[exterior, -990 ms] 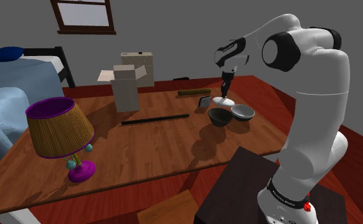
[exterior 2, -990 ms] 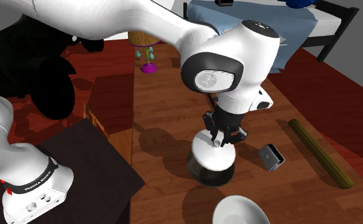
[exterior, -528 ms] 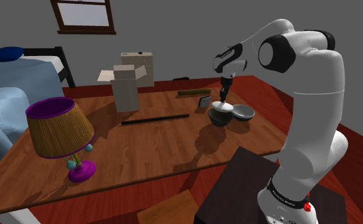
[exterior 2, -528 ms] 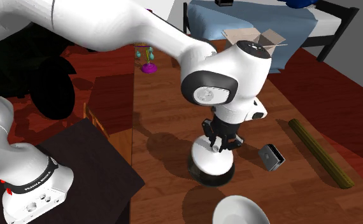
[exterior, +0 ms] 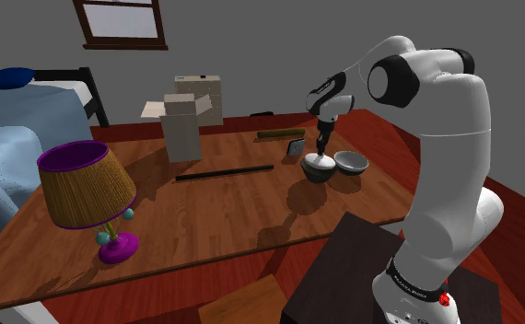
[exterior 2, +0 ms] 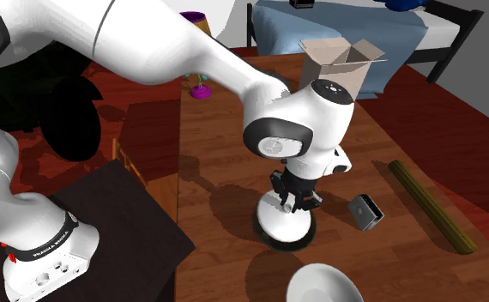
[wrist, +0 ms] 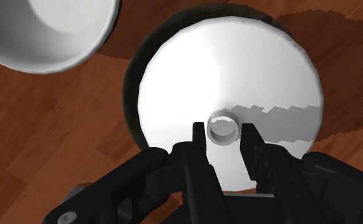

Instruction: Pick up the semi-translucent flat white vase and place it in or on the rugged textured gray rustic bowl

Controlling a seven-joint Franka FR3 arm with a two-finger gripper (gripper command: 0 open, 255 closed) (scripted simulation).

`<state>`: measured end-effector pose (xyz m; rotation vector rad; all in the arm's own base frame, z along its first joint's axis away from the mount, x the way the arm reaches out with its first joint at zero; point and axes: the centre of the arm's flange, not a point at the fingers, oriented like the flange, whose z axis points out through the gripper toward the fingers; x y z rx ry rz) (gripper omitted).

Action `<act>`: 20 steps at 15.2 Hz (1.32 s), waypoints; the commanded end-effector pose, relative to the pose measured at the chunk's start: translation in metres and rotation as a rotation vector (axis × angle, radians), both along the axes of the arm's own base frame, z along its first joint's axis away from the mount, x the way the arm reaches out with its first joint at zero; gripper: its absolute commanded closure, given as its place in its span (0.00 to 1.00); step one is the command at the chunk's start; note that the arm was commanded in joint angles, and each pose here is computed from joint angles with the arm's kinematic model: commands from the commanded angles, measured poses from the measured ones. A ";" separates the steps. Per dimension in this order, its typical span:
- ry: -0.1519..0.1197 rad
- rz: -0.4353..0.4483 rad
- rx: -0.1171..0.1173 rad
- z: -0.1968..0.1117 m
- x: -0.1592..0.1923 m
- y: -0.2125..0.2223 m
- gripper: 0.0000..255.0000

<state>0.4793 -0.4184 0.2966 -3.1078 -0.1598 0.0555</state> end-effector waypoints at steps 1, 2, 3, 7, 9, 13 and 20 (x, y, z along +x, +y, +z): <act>-0.001 0.000 -0.001 -0.001 0.000 0.000 1.00; -0.001 0.000 -0.001 -0.001 0.000 0.000 1.00; -0.001 0.000 -0.001 -0.001 0.000 0.000 1.00; -0.001 0.000 -0.001 -0.001 0.000 0.000 0.00; -0.001 0.000 -0.001 -0.001 0.000 0.000 0.00; -0.001 0.000 -0.001 0.012 0.000 -0.001 0.00; -0.001 0.000 -0.001 0.049 0.001 -0.002 0.00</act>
